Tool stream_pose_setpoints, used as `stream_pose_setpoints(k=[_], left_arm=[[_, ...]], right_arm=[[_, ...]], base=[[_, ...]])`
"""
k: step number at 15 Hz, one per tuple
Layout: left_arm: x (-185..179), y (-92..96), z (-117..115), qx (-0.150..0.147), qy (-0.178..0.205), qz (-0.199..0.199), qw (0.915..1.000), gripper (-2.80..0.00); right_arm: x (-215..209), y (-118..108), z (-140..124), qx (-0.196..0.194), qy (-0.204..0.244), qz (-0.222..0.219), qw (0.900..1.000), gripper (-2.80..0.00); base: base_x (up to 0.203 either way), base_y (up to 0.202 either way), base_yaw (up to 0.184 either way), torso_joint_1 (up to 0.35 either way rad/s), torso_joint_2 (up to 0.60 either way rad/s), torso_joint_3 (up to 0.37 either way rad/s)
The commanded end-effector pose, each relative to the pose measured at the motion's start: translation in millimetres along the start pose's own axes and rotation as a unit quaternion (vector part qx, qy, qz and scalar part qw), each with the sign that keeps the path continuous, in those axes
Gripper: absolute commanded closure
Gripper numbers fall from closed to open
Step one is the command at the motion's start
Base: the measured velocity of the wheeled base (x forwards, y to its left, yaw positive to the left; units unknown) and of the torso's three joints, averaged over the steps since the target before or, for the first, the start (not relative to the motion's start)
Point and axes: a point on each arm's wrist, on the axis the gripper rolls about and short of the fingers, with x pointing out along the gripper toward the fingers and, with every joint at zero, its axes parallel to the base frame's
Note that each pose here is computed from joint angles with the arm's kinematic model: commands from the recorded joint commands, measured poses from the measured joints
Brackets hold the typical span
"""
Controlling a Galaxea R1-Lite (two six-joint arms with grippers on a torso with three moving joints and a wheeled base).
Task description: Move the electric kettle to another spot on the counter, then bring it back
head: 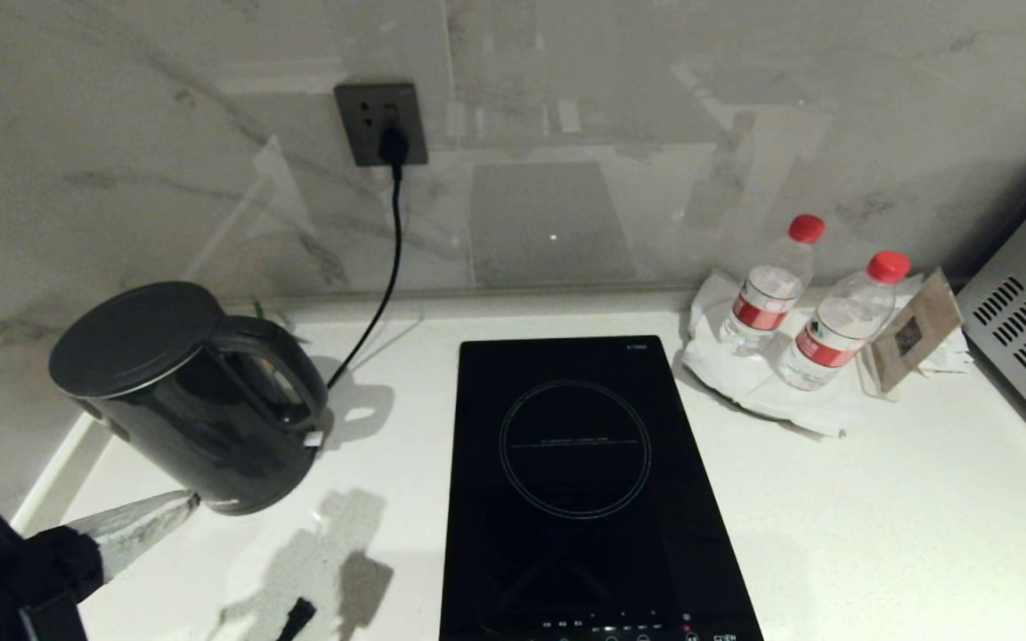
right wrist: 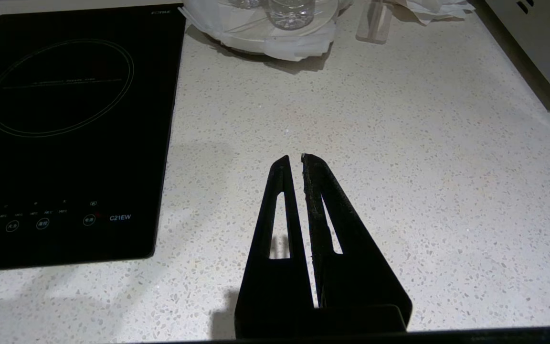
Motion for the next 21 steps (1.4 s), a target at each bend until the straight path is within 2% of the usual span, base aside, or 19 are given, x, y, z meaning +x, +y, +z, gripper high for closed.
stream_pose_setpoints(k=[1, 5, 8, 11, 15, 18, 21], left_arm=[[40, 2.5, -11, -0.001, 0.044, -0.005, 0.9990, 0.00], [75, -24.3, -29, 0.021, 0.062, 0.004, 0.9979, 0.00], [80, -41.6, -41, 0.004, 0.063, 0.001, 0.9980, 0.00], [92, -54.2, -52, -0.016, 0.070, 0.057, 0.9957, 0.00], [118, -69.4, -64, -0.009, 0.057, 0.093, 0.9940, 0.00], [141, -76.9, -69, -0.014, 0.011, 0.118, 0.9929, 0.00], [161, -80.3, -80, 0.011, 0.009, 0.126, 0.9920, 0.00]], right_arm=[[0, 0, 0, 0.000, 0.001, 0.000, 1.000, 0.00], [0, 0, 0, 0.000, 0.001, 0.000, 1.000, 0.00], [0, 0, 0, 0.000, 0.000, 0.000, 1.000, 0.00], [0, 0, 0, 0.000, 0.001, 0.000, 1.000, 0.00], [0, 0, 0, 0.000, 0.000, 0.000, 1.000, 0.00], [0, 0, 0, 0.000, 0.000, 0.000, 1.000, 0.00], [0, 0, 0, 0.000, 0.000, 0.000, 1.000, 0.00]], base=[[0.000, 0.000, 0.000, 0.000, 0.00, 0.000], [0.000, 0.000, 0.000, 0.000, 0.00, 0.000], [0.000, 0.000, 0.000, 0.000, 0.00, 0.000], [0.000, 0.000, 0.000, 0.000, 0.00, 0.000], [0.000, 0.000, 0.000, 0.000, 0.00, 0.000], [0.000, 0.000, 0.000, 0.000, 0.00, 0.000], [0.000, 0.000, 0.000, 0.000, 0.00, 0.000]])
